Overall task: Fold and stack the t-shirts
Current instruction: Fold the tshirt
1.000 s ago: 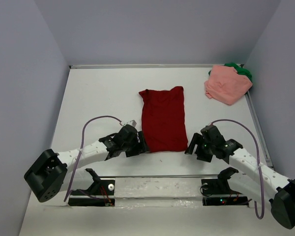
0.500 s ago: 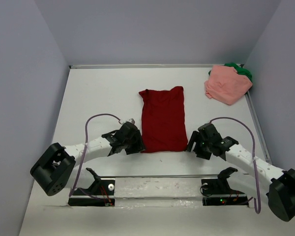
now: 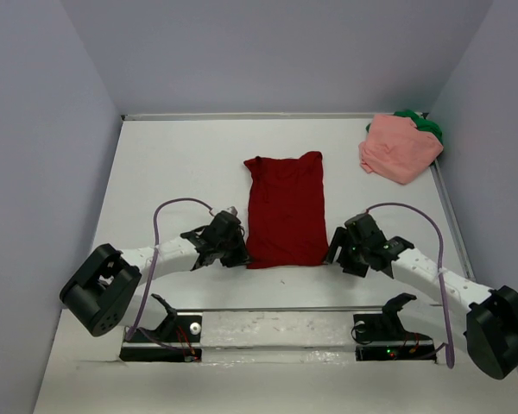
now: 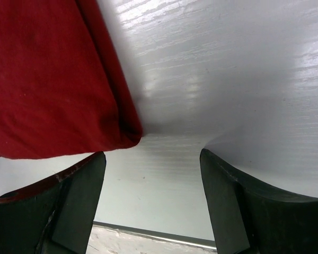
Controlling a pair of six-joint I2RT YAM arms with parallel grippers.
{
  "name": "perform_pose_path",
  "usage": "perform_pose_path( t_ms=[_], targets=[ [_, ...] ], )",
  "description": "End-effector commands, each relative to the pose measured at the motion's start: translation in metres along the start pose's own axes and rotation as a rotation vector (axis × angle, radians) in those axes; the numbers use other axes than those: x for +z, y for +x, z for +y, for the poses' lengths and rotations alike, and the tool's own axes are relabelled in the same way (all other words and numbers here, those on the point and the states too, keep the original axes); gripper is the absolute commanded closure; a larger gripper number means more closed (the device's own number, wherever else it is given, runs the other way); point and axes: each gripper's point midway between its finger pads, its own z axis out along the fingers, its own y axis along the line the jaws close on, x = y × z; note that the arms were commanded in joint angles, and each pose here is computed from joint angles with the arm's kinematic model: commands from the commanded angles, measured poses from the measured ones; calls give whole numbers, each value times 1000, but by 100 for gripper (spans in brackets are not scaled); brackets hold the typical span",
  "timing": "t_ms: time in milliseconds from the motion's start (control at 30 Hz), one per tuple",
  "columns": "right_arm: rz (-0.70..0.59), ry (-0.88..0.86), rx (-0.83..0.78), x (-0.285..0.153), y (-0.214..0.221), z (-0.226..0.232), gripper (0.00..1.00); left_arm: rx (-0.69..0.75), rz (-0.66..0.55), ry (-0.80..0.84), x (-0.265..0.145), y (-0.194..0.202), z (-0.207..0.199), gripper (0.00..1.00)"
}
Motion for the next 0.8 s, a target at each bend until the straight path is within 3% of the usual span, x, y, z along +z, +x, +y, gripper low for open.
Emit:
perform_pose_path(
  t_ms=[0,300,400,433,533,767],
  targets=[
    [-43,-20,-13,5,-13,13,23,11,22,-31,1,7,16,80],
    [-38,-35,-27,17,-21,27,25,7,28,-22,2,7,18,99],
    [-13,-44,-6,21,-16,28,41,10,28,-17,2,5,16,100],
    [-12,-40,-2,22,-13,25,56,10,26,-15,2,5,15,100],
    [-23,-61,9,18,-11,26,81,15,27,-14,2,5,16,100],
    [-31,-39,14,16,-8,21,80,15,52,-25,5,10,20,100]
  ],
)
